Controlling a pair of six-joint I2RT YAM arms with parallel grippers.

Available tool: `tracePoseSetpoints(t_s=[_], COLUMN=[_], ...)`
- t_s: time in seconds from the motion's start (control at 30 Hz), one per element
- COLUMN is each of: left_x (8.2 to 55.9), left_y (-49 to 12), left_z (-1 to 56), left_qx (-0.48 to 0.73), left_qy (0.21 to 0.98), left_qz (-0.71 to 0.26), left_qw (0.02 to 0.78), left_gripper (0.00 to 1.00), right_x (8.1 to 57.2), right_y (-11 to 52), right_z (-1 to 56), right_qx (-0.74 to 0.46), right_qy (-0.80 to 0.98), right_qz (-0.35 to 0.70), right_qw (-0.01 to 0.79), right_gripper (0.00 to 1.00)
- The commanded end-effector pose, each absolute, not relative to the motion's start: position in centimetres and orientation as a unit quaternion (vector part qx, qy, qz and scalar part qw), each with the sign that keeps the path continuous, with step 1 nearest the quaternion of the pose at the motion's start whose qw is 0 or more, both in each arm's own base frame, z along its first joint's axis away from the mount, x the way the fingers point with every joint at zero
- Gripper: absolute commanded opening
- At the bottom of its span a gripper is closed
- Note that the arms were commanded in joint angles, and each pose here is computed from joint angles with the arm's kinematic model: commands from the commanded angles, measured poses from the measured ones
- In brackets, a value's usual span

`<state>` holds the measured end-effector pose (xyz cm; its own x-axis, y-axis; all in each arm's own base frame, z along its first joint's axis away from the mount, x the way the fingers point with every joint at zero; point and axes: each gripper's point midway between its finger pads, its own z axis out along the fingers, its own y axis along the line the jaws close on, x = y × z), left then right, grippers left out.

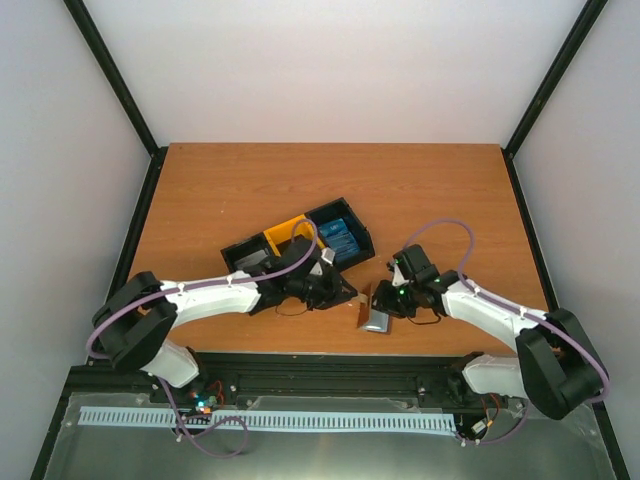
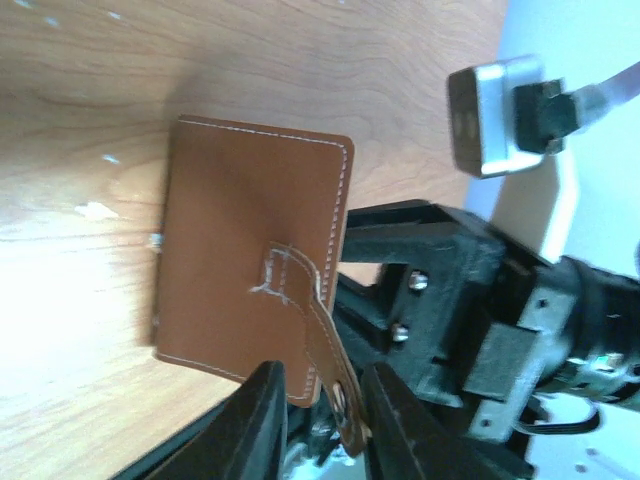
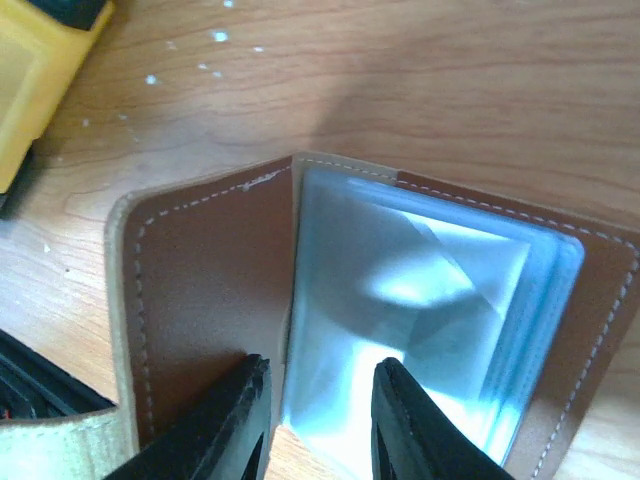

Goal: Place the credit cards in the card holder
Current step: Open the card holder at the center of the board.

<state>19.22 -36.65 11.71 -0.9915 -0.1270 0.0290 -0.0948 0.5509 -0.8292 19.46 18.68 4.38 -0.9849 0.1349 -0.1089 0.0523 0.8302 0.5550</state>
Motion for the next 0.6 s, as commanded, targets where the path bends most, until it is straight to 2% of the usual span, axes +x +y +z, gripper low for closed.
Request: tracePoseSetpoints(t_s=[0.0,0.13,0.3,0.43,0.57], left_x=[19.4,20.3,20.3,20.7,20.9], left_y=[-33.4,-30.2,-26.4,-24.9,-24.3], left_z=[9.8,8.4,6.8,7.5,7.9], left_qx=[-0.087,-0.085,-0.086,-0.084,-0.078], left_qy=[0.908,0.936,0.955,0.95,0.947], left_qz=[-0.408,-0.332,-0.26,-0.266,-0.275], left_qw=[0.038,0.083,0.113,0.141,0.148], left_gripper=[0.27,0.38,0.45,0.52,0.54], right_x=[20.7,20.8,20.9,20.9,20.5], right_y=[20.6,21.5,22.8,23.7,24.2], right_z=[5.3,4.6,4.1,3.6,2.4], right_qx=[0.021,0.011,-0.007,-0.019,-0.037], right_qy=[0.951,0.958,0.966,0.973,0.98], right_qz=[0.294,0.275,0.242,0.215,0.175], right_qw=[0.089,0.085,0.087,0.088,0.082], right_gripper=[0.29,0.31,0.38,0.44,0.51])
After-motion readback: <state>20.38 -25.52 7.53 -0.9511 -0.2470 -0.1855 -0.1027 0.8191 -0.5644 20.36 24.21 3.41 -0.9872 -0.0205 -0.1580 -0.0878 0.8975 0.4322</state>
